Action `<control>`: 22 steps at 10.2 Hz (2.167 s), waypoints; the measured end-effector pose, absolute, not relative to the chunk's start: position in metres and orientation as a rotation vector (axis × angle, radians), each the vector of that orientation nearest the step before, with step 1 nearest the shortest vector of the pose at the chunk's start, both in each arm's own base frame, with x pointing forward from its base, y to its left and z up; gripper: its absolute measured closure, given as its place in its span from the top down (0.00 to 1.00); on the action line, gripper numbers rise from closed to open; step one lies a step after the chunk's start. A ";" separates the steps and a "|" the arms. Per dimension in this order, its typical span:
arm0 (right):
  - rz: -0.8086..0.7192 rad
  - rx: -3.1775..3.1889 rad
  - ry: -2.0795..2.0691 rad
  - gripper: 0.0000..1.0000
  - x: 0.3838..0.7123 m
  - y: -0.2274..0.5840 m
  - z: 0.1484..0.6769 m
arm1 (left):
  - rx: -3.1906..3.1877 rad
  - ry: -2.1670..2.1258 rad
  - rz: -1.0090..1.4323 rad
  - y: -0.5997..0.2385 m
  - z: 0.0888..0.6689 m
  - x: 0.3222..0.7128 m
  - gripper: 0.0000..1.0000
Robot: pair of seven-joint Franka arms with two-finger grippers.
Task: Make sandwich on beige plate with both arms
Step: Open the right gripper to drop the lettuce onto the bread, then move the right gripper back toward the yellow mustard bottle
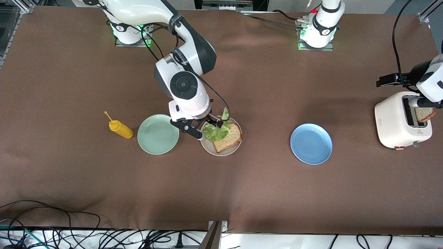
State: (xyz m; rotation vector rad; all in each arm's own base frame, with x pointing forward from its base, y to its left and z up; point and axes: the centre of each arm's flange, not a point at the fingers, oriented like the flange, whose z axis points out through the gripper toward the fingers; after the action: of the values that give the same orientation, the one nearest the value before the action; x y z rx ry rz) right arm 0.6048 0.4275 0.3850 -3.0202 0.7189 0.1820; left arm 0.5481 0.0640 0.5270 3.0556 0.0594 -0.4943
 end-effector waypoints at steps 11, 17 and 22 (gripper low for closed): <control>0.417 -3.224 0.026 1.00 0.640 0.255 0.450 | 3.053 0.050 -0.507 0.061 0.527 0.547 1.00; 0.396 -3.246 -0.447 1.00 0.658 0.183 0.470 | 3.062 0.003 -0.485 0.044 0.532 0.551 1.00; 0.343 -3.157 -0.754 1.00 0.663 0.088 0.427 | 3.075 -0.021 -0.430 0.036 0.548 0.555 1.00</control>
State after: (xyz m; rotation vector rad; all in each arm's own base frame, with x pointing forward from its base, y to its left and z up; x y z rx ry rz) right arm 0.6628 0.0882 0.4268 -3.1572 -0.7542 0.3432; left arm 0.5548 0.0361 0.5476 3.0753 -0.0212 -0.4298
